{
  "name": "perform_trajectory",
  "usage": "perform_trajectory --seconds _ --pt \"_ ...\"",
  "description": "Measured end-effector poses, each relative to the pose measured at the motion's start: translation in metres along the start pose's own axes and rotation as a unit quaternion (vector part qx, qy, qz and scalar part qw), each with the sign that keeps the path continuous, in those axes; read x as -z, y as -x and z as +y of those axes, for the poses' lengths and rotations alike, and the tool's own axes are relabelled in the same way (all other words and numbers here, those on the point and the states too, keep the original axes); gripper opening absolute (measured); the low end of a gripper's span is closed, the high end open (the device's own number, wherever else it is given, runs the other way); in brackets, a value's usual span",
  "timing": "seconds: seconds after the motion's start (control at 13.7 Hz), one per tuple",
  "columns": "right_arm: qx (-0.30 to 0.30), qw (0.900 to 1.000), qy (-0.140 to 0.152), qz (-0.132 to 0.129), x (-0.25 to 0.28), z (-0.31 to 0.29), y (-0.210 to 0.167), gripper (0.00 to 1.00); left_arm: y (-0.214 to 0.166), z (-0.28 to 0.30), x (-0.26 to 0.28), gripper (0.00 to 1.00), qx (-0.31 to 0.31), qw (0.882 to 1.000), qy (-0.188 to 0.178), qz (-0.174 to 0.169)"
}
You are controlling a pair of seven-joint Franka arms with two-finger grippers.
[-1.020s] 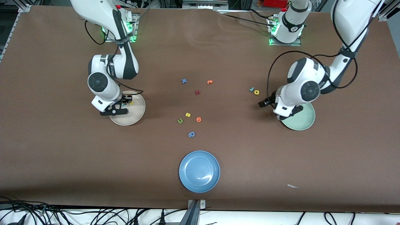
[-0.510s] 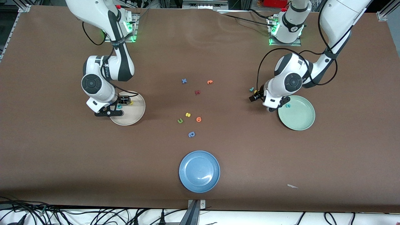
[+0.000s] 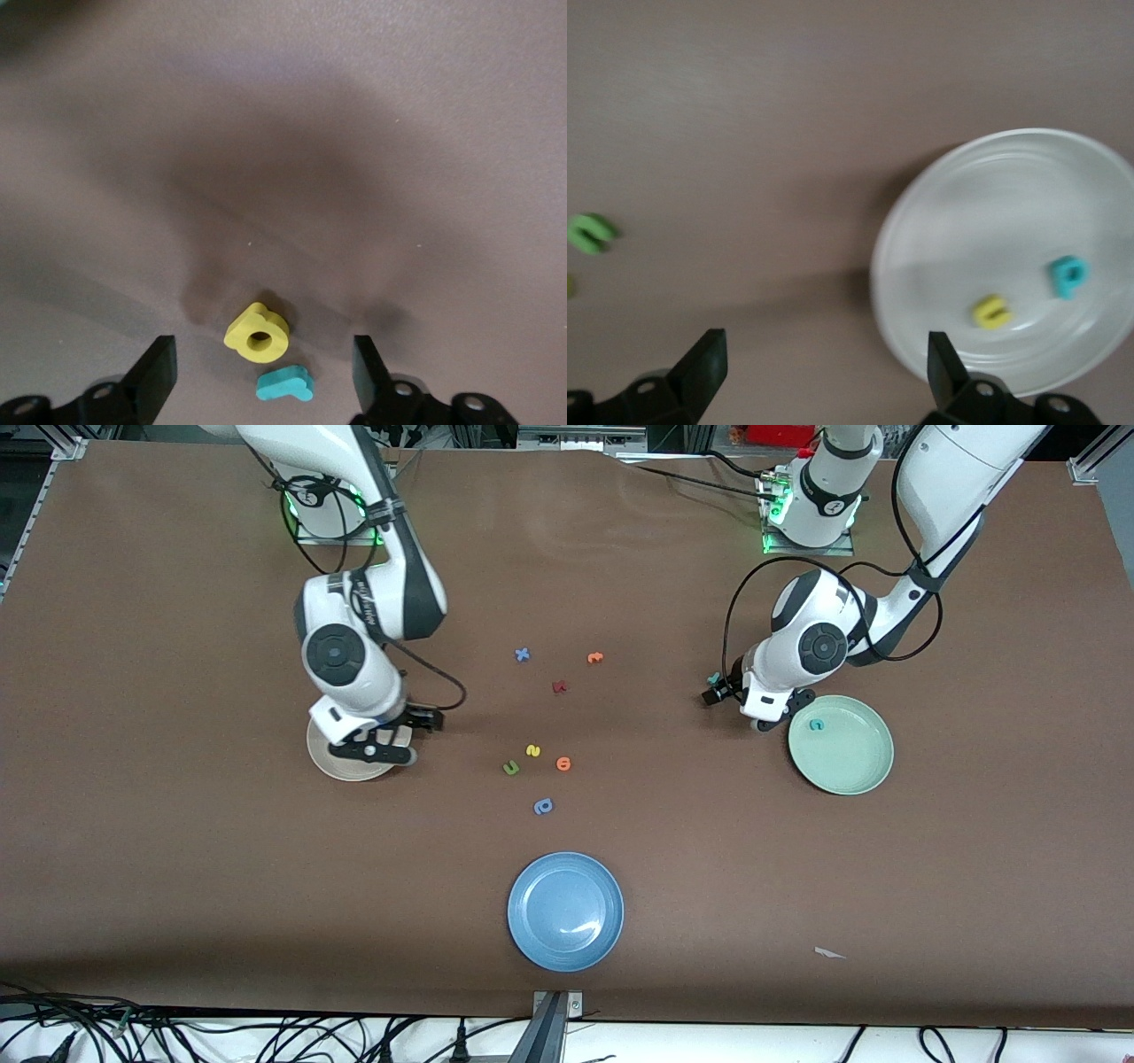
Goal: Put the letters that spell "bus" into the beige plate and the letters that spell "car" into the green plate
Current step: 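Move both grippers back over the remaining foam letters, then grasp the yellow 2 with the right gripper while the left gripper grasps the o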
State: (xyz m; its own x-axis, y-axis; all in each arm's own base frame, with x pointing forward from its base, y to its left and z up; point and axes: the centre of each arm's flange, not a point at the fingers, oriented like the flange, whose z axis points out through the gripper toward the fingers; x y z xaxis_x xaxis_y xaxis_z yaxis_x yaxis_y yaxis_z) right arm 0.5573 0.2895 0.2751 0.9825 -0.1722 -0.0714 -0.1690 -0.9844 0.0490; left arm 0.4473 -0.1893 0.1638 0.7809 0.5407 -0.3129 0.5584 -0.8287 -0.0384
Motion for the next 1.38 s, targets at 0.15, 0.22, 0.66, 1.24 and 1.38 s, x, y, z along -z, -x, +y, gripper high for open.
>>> perform_trajectory --seconds 0.15,0.22,0.66,1.24,1.38 --pt "-0.062 0.998 -0.031 0.004 0.000 -0.048 0.000 1.00 0.001 -0.001 -0.002 0.87 0.000 1.000 -0.002 -0.002" --pt "-0.090 0.995 -0.039 0.006 -0.002 -0.068 -0.002 1.00 0.002 -0.002 -0.003 0.83 0.001 1.000 -0.003 -0.002" --pt "-0.212 0.975 -0.062 0.029 -0.038 -0.132 0.000 0.98 0.002 -0.001 -0.002 0.61 0.005 1.000 0.000 -0.001" --pt "-0.256 0.963 -0.076 0.032 -0.077 -0.160 0.021 0.97 0.003 0.001 -0.003 0.53 0.005 1.000 0.007 0.002" --pt "-0.254 0.964 -0.073 0.032 -0.083 -0.163 0.026 0.83 0.003 0.001 -0.003 0.53 0.005 1.000 0.007 0.002"
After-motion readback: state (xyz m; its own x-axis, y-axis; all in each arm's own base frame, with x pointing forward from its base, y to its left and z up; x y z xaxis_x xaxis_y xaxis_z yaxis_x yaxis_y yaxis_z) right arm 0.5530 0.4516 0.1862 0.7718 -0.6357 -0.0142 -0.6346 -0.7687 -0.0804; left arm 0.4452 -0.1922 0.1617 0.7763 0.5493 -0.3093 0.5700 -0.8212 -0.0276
